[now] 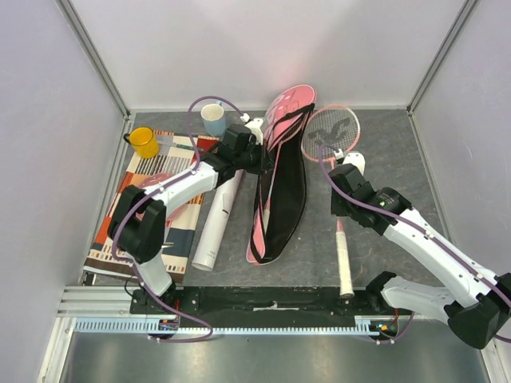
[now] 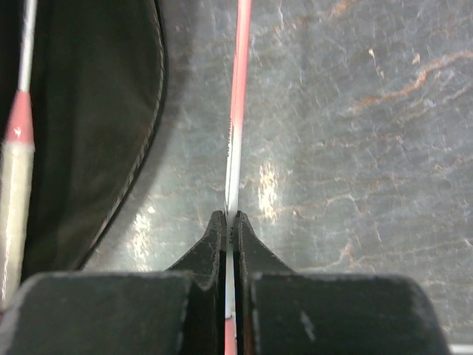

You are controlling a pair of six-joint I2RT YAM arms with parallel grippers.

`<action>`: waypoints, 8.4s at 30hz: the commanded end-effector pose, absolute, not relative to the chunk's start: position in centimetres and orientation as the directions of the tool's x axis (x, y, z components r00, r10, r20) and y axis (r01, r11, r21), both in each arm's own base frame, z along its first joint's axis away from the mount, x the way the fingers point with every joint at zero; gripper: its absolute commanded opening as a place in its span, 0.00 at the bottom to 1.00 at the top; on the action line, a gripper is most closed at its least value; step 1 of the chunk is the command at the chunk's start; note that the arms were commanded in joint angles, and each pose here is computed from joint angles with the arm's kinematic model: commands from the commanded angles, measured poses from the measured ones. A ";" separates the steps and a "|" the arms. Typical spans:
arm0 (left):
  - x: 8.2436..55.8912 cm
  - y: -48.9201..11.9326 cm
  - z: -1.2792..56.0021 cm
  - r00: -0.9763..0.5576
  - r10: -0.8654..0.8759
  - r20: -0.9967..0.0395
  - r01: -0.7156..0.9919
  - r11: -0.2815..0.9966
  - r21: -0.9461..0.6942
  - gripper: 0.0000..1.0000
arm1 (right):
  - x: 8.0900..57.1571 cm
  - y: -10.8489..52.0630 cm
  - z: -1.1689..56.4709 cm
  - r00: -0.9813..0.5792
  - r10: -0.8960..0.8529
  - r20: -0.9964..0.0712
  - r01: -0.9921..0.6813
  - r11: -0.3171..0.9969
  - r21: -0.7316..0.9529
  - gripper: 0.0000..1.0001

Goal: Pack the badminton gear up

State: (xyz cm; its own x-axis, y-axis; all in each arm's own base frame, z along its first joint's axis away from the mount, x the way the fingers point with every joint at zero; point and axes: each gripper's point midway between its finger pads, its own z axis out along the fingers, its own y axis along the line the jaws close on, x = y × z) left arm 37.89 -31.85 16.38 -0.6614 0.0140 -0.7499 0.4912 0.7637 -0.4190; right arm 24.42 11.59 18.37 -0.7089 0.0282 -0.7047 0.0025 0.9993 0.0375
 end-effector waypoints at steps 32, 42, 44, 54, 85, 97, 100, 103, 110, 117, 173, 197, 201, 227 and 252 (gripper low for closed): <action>42.5 -34.5 19.2 -0.643 -0.110 -0.758 0.419 0.777 -0.469 0.02 | 19.8 9.5 21.4 -0.592 0.148 -0.792 0.014 0.985 0.173 0.00; 42.8 -35.0 18.4 -0.663 -0.079 -0.745 0.426 0.778 -0.461 0.02 | 19.5 11.3 22.4 -0.585 0.129 -0.801 -0.103 0.968 0.230 0.00; 42.7 -35.1 18.7 -0.662 -0.080 -0.745 0.432 0.771 -0.467 0.02 | 19.8 12.0 22.2 -0.590 0.101 -0.801 -0.134 0.966 0.220 0.00; 40.6 -35.3 20.3 -0.679 -0.080 -0.729 0.467 0.719 -0.514 0.02 | 22.7 14.0 21.6 -0.542 0.172 -0.823 -0.106 0.957 0.269 0.00; 28.1 -37.0 22.3 -0.827 0.054 -0.559 0.552 0.268 -0.790 0.02 | 37.5 32.4 18.4 -0.552 0.175 -0.815 -0.370 0.824 0.428 0.00; 30.8 -37.5 23.1 -0.834 -0.026 -0.551 0.525 0.269 -0.808 0.02 | 31.6 26.9 16.2 -0.700 0.126 -0.703 -0.361 0.787 0.500 0.55; 31.1 -37.6 23.7 -0.831 -0.041 -0.555 0.527 0.261 -0.809 0.02 | 30.6 23.2 16.6 -0.708 0.169 -0.685 -0.322 0.787 0.526 0.65; 31.2 -37.7 23.9 -0.831 -0.040 -0.555 0.528 0.255 -0.810 0.02 | 30.2 19.7 18.1 -0.671 0.197 -0.715 -0.295 0.814 0.501 0.77; 30.8 -37.7 24.8 -0.832 -0.039 -0.554 0.532 0.230 -0.815 0.02 | 27.8 15.1 14.8 -0.728 0.222 -0.649 -0.175 0.855 0.489 0.83; 30.6 -37.8 25.9 -0.831 -0.047 -0.554 0.534 0.209 -0.819 0.02 | 25.0 14.0 10.4 -0.768 0.354 -0.534 -0.053 0.796 0.603 0.91; 29.1 -33.9 14.3 -0.863 -0.044 -0.504 0.404 0.539 -0.739 0.02 | 28.9 19.6 15.4 -0.708 0.140 -0.693 -0.333 0.798 0.502 0.57; 28.9 -33.5 14.1 -0.852 -0.019 -0.524 0.432 0.540 -0.722 0.02 | 51.6 11.0 25.1 -0.521 0.626 -0.580 -0.391 0.429 0.814 0.52; 29.1 -33.5 14.4 -0.852 -0.023 -0.523 0.432 0.535 -0.727 0.02 | 52.4 11.4 26.6 -0.511 0.644 -0.570 -0.461 0.355 0.814 0.49; 29.0 -33.6 14.7 -0.854 -0.021 -0.519 0.435 0.518 -0.736 0.02 | 53.5 12.6 23.7 -0.567 0.641 -0.518 -0.446 0.290 0.847 0.33; 29.0 -33.7 14.7 -0.854 -0.018 -0.520 0.439 0.513 -0.738 0.02 | 53.0 13.2 22.6 -0.591 0.635 -0.498 -0.433 0.271 0.860 0.34</action>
